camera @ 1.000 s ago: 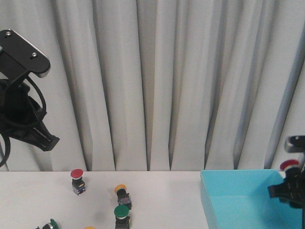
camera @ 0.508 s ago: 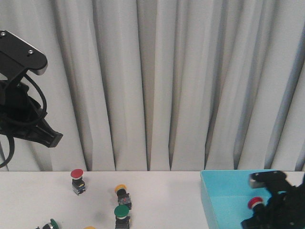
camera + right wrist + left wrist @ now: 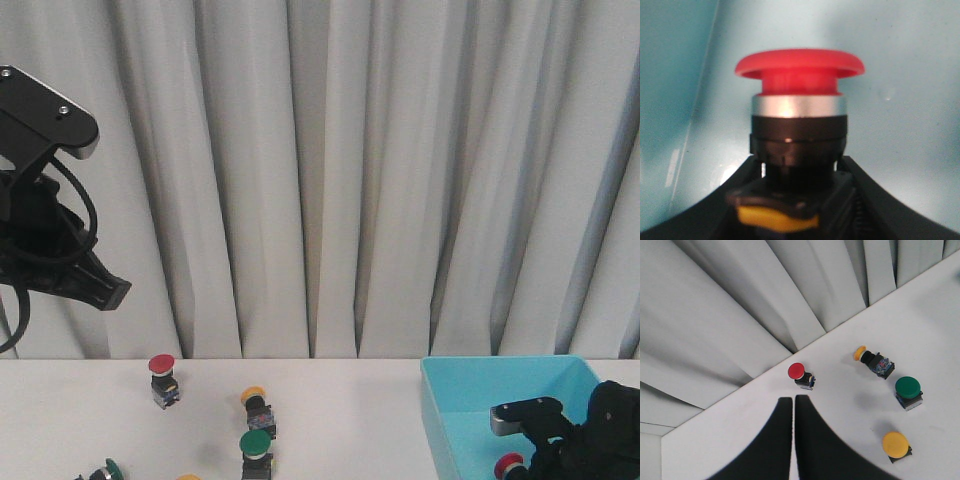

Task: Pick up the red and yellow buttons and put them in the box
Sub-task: 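Lower the red button into the blue box and open the right gripper, then raise the right gripper out of the box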

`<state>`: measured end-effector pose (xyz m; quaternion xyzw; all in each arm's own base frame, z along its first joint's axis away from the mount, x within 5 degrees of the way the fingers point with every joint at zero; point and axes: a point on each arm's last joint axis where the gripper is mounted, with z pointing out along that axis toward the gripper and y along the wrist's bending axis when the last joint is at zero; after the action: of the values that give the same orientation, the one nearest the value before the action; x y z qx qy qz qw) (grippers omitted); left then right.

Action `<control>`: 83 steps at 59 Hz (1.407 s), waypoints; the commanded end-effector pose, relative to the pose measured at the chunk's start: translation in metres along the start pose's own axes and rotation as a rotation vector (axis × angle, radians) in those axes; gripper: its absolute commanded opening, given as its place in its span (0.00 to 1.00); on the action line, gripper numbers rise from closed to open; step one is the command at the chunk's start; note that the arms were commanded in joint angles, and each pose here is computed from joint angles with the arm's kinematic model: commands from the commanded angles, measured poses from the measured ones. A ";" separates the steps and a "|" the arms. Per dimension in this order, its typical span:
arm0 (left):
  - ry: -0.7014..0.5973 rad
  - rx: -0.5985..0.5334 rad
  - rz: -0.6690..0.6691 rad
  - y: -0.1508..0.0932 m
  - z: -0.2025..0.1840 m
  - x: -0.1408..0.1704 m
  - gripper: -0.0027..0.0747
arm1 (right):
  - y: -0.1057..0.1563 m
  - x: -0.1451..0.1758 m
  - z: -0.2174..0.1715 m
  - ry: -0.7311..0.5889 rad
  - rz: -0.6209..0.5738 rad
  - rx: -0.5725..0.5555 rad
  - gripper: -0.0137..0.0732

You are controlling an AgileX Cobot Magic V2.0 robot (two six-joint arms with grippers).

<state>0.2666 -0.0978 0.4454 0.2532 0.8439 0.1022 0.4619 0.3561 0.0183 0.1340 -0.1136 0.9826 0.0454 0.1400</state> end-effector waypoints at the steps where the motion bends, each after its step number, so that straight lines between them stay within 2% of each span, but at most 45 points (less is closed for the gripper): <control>1: -0.106 -0.026 -0.053 0.009 -0.019 -0.009 0.03 | -0.001 -0.013 -0.021 -0.091 -0.028 0.026 0.59; 14: -0.105 -0.028 -0.079 0.009 -0.019 -0.009 0.03 | 0.001 -0.015 -0.033 -0.123 -0.030 0.030 0.74; 24: -0.112 -0.028 -0.079 0.009 -0.019 -0.010 0.03 | 0.003 -0.019 -0.062 -0.201 -0.064 0.050 0.77; 33: -0.110 -0.028 -0.079 0.009 -0.019 -0.010 0.03 | 0.009 -0.023 -0.119 -0.370 -0.072 0.080 0.77; 41: -0.113 -0.028 -0.079 0.009 -0.019 -0.010 0.03 | 0.019 -0.020 -0.192 -0.579 -0.082 0.111 0.76; 47: -0.124 -0.028 -0.079 0.009 -0.019 -0.011 0.03 | 0.030 -0.007 -0.257 -0.782 -0.082 0.131 0.74; 55: -0.128 -0.028 -0.081 0.009 -0.019 -0.011 0.03 | 0.048 0.029 -0.335 -1.073 -0.060 0.130 0.67; 59: -0.127 -0.027 -0.095 0.009 -0.018 -0.011 0.03 | 0.056 0.052 -0.365 -1.200 -0.056 0.136 0.59; 63: -0.128 -0.026 -0.098 0.009 -0.018 -0.011 0.03 | 0.062 0.074 -0.388 -1.300 -0.063 0.152 0.44; 69: -0.128 -0.026 -0.098 0.009 -0.018 -0.011 0.04 | 0.071 0.103 -0.411 -1.391 -0.076 0.163 0.14; 75: -0.128 -0.026 -0.098 0.009 -0.018 -0.011 0.04 | 0.076 0.119 -0.422 -1.431 -0.085 0.164 0.15; 83: -0.128 -0.026 -0.098 0.009 -0.018 -0.011 0.08 | 0.078 0.124 -0.421 -1.402 -0.096 0.152 0.15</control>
<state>0.2670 -0.0983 0.4461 0.2220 0.8503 0.0837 0.4698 0.1144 0.0175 0.4942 -0.0963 0.6766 0.0334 0.7292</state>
